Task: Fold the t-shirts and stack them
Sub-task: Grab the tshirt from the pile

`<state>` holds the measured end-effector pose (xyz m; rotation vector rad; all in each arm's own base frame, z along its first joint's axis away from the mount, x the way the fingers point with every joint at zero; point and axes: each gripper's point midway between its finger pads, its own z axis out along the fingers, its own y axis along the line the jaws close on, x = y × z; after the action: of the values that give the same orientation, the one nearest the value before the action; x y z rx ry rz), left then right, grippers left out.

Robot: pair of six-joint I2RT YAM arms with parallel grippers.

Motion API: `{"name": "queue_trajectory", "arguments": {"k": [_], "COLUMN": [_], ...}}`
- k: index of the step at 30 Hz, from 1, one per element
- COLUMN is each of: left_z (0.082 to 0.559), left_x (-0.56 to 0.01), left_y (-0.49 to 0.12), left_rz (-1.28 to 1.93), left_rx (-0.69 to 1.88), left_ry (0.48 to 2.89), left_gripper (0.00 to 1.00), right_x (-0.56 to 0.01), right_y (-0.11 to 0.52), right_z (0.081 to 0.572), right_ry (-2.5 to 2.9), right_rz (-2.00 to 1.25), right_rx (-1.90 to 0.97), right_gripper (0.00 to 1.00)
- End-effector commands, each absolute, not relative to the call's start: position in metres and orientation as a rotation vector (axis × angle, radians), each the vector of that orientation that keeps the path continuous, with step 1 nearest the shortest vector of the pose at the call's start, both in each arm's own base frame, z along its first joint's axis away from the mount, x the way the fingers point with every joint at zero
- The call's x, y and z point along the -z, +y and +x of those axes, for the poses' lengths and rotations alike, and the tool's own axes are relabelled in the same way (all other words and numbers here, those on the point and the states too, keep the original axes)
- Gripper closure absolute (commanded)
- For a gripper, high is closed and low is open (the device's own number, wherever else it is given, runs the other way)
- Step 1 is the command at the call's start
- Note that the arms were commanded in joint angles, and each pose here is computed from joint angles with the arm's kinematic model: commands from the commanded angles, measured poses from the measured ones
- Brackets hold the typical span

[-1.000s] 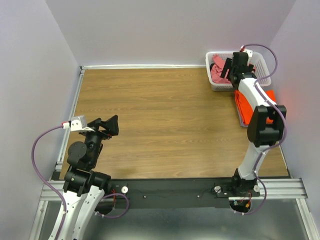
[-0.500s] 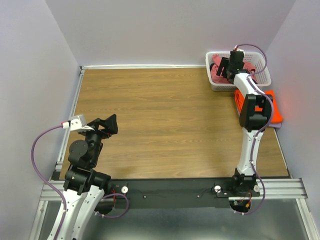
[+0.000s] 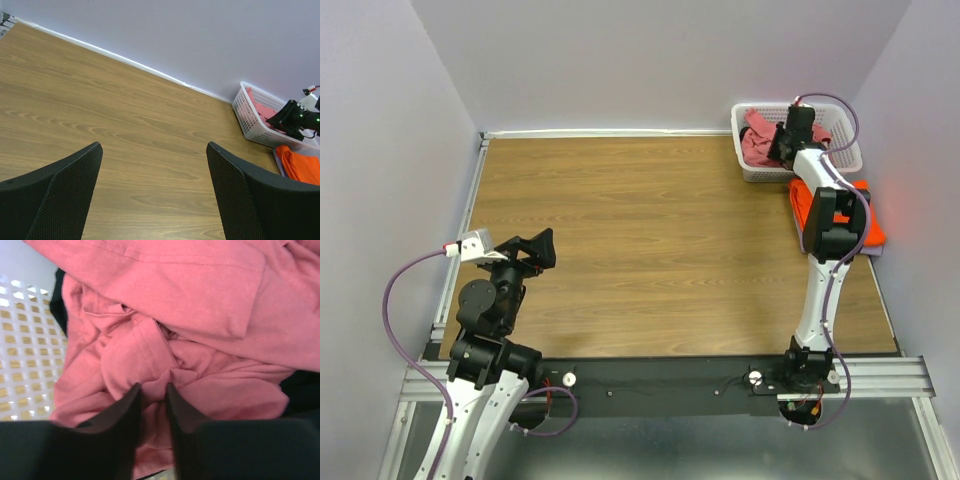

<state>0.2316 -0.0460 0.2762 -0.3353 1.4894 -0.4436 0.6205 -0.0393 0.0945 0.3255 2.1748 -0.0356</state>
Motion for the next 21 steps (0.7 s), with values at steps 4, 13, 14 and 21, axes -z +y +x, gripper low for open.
{"name": "queue_trajectory", "arguments": {"k": [4,13,14,21], "left_z": [0.230,0.227,0.227,0.225], "left_x": [-0.282,-0.284,-0.285,-0.288], "left_y": [-0.047,-0.050,-0.050,-0.053], "left_rz": [-0.327,-0.309,-0.309,-0.291], "left_rx": [0.459,0.476,0.477,0.492], "left_ry": [1.460,1.451,1.448,1.436], "left_gripper": [0.09,0.10,0.10,0.10], "right_x": [-0.095,-0.231,-0.243,-0.358], "right_y": [-0.030,0.003,0.004,0.020], "right_z": [0.617,0.623,0.621,0.591], "right_ry": [2.192,1.958,1.939,1.736], "right_rz": [0.242,0.098,0.099,0.006], "right_rx": [-0.028,-0.225,-0.228,-0.299], "right_gripper": [0.93,1.00,1.00,1.00]}}
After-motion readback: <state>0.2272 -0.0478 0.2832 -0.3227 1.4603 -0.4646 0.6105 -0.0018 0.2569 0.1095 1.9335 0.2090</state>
